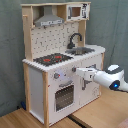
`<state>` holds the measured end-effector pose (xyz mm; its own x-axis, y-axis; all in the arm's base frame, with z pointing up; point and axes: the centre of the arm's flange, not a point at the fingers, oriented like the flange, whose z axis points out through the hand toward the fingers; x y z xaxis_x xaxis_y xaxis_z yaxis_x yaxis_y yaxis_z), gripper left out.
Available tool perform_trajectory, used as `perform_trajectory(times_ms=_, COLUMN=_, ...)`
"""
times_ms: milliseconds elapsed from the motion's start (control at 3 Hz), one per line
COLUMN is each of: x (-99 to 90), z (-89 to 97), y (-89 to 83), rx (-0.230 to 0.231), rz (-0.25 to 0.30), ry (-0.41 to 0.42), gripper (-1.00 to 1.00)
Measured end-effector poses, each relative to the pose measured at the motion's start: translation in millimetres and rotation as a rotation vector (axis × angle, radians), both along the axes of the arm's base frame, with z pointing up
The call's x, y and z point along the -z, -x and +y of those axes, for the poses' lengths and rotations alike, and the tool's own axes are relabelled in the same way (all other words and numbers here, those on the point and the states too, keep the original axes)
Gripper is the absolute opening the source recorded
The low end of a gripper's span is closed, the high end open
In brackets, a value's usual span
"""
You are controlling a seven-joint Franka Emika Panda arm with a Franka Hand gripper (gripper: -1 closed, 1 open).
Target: Play with the kitchen
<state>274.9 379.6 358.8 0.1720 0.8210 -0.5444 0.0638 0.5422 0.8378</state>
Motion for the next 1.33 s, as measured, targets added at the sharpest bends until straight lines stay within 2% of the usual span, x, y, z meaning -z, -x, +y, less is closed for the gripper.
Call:
perform_trajectory(times_ms=333, x=-11.6, z=44.9, y=9.3, rx=-0.079, rz=-0.021, ry=-0.014, gripper=1.0)
perform_trajectory(times_ms=667, x=-22.6, z=87.1, y=14.1, rx=-0.138, rz=-0.046, ry=-0.017, gripper=1.0)
perform_trajectory(times_ms=1000, x=-30.3, z=113.5, y=6.2, rx=-0.166, rz=-0.065, ry=-0.031, gripper=1.0)
perform_trajectory(times_ms=1333, x=-31.0, z=124.9, y=-3.6, rx=-0.175, rz=-0.087, ry=-0.118, gripper=1.0)
